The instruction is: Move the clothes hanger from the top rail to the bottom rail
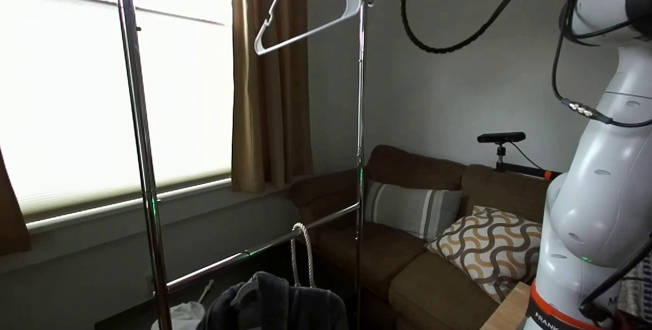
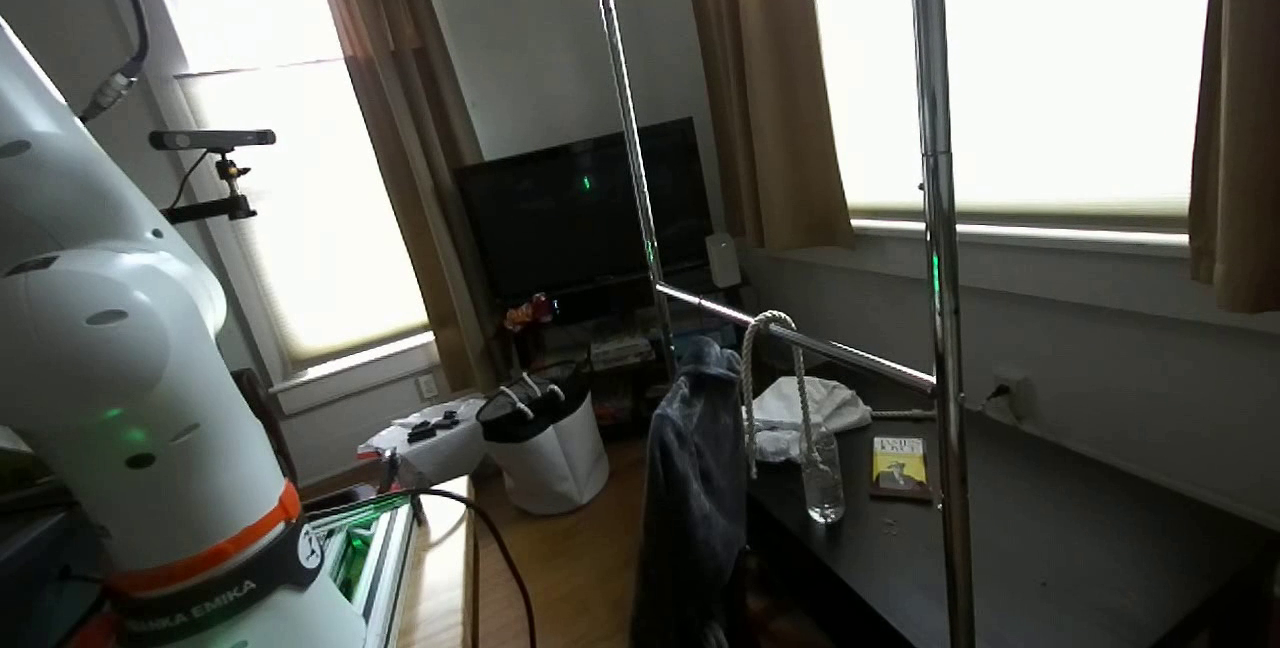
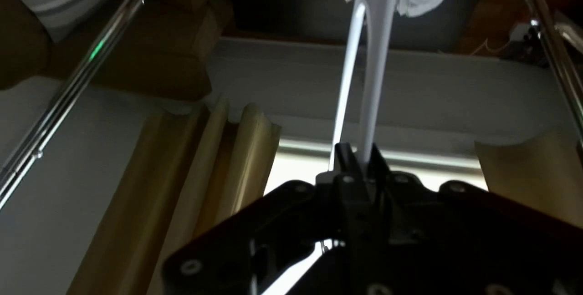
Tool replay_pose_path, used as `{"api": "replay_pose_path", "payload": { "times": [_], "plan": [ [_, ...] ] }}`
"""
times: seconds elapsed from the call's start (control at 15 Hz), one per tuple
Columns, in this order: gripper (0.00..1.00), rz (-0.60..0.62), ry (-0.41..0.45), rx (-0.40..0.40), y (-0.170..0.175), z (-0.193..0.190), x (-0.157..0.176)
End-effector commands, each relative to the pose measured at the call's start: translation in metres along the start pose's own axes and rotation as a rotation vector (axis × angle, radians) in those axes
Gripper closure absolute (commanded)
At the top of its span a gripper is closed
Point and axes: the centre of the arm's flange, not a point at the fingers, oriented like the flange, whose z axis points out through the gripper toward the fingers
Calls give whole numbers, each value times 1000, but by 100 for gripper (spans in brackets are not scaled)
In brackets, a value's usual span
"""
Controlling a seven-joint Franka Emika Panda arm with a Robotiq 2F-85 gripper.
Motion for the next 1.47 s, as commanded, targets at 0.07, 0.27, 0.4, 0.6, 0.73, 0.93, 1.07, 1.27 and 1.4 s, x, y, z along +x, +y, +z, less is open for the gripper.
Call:
{"api": "replay_pose_path", "payload": {
  "times": [0.07,0.27,0.4,0.6,0.73,0.93,1.07,1.27,1.4],
  "plan": [
    [98,-83,-204,-43,7,72,-64],
    [98,-125,-374,-68,17,121,-97],
    [98,-142,-503,-57,28,157,-117],
    [98,-161,-666,-21,48,213,-148],
    [98,-142,-738,-19,68,253,-165],
    [93,-130,-755,-42,63,257,-145],
    [93,-121,-769,-40,70,266,-148],
    [98,-159,-888,-155,73,292,-142],
    [98,-147,-995,-162,92,329,-148]
  ]
}}
